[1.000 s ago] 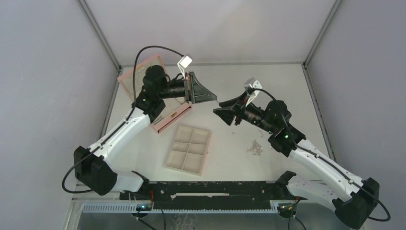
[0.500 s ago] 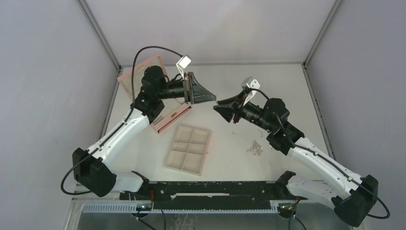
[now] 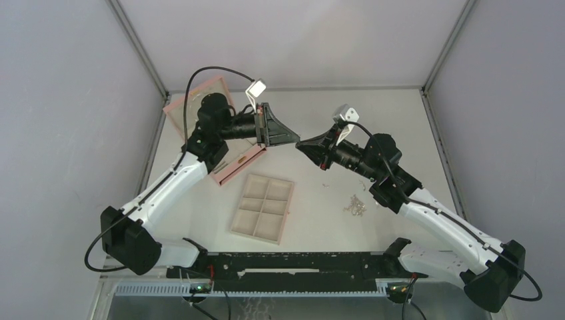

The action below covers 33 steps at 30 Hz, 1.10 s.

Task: Organize the mixed jewelry
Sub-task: Pick up the jewelry from the center of the board.

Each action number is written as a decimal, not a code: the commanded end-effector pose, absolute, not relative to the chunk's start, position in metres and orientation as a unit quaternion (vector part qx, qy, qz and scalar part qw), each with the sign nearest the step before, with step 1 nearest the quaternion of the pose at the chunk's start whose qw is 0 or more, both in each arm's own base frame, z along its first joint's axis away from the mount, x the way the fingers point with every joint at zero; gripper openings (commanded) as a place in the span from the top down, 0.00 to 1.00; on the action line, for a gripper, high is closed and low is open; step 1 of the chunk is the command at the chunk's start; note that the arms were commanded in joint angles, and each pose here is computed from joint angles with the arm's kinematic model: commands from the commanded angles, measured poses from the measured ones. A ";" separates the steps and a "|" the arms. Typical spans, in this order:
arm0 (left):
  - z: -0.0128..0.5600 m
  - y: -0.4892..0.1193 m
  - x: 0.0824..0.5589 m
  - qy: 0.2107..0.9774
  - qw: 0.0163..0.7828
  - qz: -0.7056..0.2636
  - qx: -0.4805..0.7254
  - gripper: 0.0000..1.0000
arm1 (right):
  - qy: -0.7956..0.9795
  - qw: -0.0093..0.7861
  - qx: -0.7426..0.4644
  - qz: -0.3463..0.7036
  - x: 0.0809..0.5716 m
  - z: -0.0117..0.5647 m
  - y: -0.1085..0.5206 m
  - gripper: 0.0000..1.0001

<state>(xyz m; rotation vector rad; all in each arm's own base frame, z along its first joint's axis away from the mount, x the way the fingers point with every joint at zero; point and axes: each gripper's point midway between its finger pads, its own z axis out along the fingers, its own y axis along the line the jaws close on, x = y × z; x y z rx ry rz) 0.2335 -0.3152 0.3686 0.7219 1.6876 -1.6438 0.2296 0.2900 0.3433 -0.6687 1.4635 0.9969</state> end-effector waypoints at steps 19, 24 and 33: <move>0.372 -0.310 0.234 0.653 0.320 -0.634 0.265 0.61 | 0.601 0.593 -0.307 0.439 0.215 0.367 0.291 1.00; 0.354 -0.309 0.244 0.680 0.295 -0.630 0.233 0.47 | 0.624 0.558 -0.314 0.448 0.206 0.351 0.288 1.00; 0.314 -0.300 0.264 0.765 0.208 -0.597 0.120 0.46 | 0.638 0.503 -0.382 0.441 0.186 0.323 0.274 1.00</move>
